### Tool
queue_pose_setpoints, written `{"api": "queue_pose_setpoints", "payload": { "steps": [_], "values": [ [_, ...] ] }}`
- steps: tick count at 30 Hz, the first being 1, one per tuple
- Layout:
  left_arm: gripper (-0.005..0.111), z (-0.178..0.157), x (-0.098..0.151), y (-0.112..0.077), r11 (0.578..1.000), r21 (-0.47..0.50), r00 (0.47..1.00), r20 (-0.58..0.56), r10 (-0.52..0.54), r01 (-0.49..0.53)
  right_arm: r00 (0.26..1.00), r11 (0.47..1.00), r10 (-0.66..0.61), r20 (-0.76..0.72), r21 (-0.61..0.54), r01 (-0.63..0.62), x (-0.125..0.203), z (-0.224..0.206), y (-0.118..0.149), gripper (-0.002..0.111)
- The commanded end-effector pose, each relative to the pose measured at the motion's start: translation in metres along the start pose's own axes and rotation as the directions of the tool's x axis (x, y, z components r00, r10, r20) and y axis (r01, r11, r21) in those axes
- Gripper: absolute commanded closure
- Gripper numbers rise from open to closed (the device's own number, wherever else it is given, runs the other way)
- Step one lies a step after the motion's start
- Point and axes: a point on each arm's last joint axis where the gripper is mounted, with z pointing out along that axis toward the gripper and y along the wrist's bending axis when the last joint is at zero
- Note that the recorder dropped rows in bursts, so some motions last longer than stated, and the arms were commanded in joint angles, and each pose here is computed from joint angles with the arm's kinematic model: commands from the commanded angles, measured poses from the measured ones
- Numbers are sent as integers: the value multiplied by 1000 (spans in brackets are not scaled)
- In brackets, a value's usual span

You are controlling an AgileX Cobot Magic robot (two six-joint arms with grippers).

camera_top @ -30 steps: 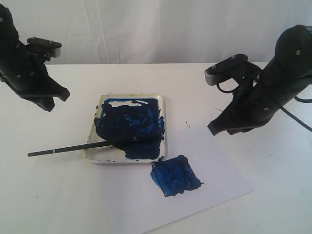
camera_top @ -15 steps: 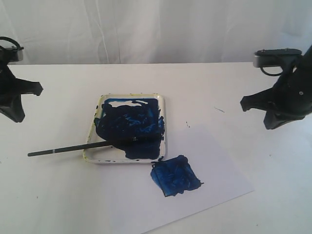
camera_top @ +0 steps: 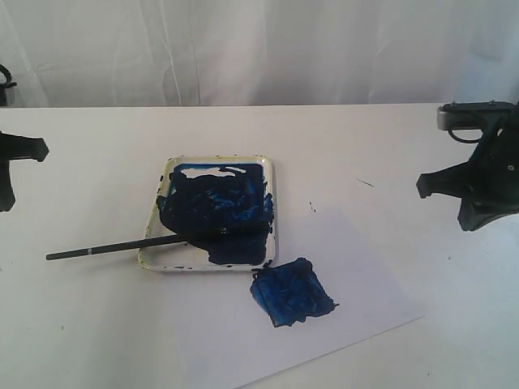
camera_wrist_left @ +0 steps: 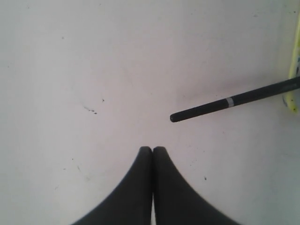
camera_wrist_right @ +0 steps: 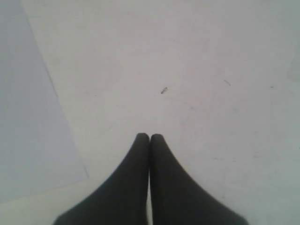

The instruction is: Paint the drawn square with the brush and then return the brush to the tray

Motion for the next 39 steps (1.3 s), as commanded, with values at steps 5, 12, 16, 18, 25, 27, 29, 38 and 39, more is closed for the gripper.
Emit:
{"api": "queue_pose_setpoints", "payload": {
  "steps": [5, 12, 16, 18, 25, 27, 29, 38, 39],
  "values": [
    [107, -4, 9, 9, 999, -7, 999, 7, 32, -32, 1000, 994, 1, 14, 107, -3, -1, -3, -12, 108],
    [107, -12, 28, 7, 1000, -10, 999, 31, 11, -10, 1000, 994, -5, 25, 105, 2, -2, -3, -12, 108],
    [107, -25, 46, 4, 1000, -15, 997, 74, -2, 3, 997, 994, -34, 64, 107, 27, -1, -17, -10, 108],
    [107, -32, 55, 3, 1000, -22, 995, 101, 2, 0, 994, 995, -35, 102, 100, 25, 0, -29, -9, 108],
    [107, -68, 88, 4, 994, -109, 975, 222, 31, -7, 959, 995, -48, 280, 95, 22, 15, -88, -6, 108],
    [107, -78, 99, 2, 993, -117, 959, 280, 39, -7, 940, 995, -52, 338, 98, 20, 24, -109, -6, 108],
    [107, -87, 110, 1, 992, -125, 944, 325, 46, -5, 923, 995, -51, 382, 98, 14, 35, -129, -6, 108],
    [107, -122, 174, -5, 982, -186, 850, 517, 95, 4, 749, 995, -63, 659, 104, -7, 106, -221, -3, 108],
    [107, -126, 182, -6, 982, -188, 837, 539, 99, 5, 732, 995, -63, 678, 103, -10, 118, -229, -3, 108]
  ]
}}
